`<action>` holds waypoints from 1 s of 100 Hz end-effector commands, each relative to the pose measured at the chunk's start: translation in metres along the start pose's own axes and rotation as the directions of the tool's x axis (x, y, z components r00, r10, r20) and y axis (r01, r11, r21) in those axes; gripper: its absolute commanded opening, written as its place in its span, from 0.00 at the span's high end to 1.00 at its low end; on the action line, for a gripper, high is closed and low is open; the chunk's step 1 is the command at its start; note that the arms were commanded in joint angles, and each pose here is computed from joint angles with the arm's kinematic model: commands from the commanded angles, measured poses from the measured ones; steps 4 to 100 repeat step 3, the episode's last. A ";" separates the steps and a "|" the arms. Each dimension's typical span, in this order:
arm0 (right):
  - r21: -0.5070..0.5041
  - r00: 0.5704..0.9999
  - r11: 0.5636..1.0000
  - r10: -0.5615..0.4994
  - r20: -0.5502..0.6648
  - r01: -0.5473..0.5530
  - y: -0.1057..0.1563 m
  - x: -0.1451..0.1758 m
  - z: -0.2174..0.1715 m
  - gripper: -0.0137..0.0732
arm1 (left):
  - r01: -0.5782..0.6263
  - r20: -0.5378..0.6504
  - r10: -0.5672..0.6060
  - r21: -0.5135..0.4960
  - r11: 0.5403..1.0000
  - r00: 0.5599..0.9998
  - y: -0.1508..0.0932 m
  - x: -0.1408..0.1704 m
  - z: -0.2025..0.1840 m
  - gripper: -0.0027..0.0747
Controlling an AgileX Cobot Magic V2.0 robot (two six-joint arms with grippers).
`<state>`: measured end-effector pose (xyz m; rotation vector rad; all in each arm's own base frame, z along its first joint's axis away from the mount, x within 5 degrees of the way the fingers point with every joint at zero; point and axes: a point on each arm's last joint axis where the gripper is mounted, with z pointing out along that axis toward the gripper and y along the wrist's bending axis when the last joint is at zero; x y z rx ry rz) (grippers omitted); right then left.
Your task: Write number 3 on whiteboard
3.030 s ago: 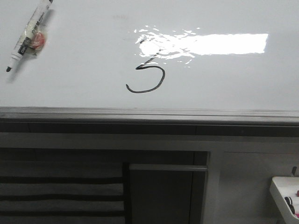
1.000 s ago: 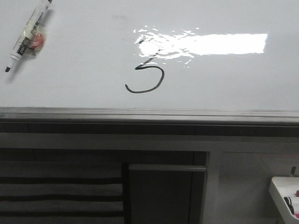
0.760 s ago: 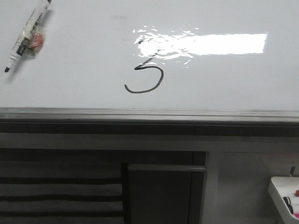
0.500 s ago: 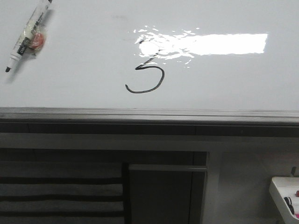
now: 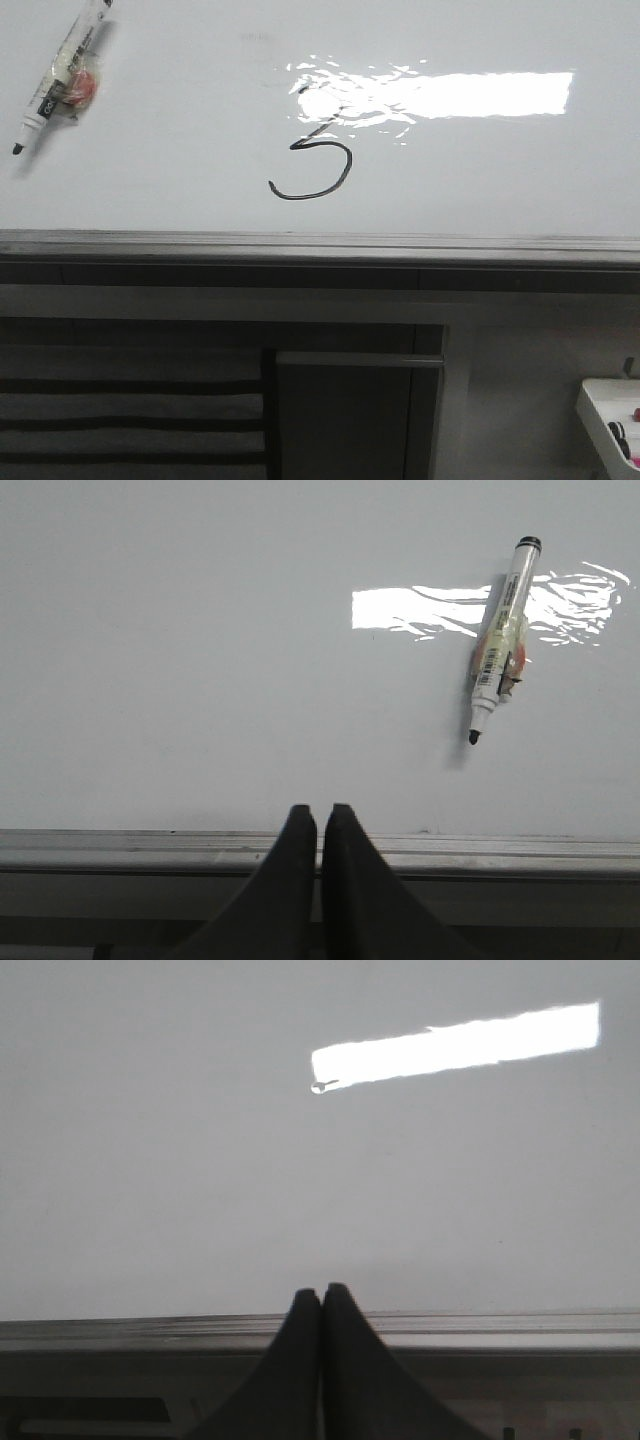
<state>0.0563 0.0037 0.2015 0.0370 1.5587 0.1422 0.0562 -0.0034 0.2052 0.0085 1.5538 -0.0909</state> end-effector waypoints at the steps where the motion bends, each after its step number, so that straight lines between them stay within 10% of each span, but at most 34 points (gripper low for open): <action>1: -0.003 0.997 1.000 -0.002 0.083 0.003 0.000 -0.001 -0.001 0.93 | 0.008 0.113 -0.009 0.011 1.000 0.994 -0.001 -0.009 -0.003 0.99; 100: -0.003 0.997 1.000 -0.002 0.083 0.003 0.000 -0.001 -0.001 0.93 | 0.008 0.113 -0.009 0.011 1.000 0.994 -0.001 -0.009 -0.003 0.99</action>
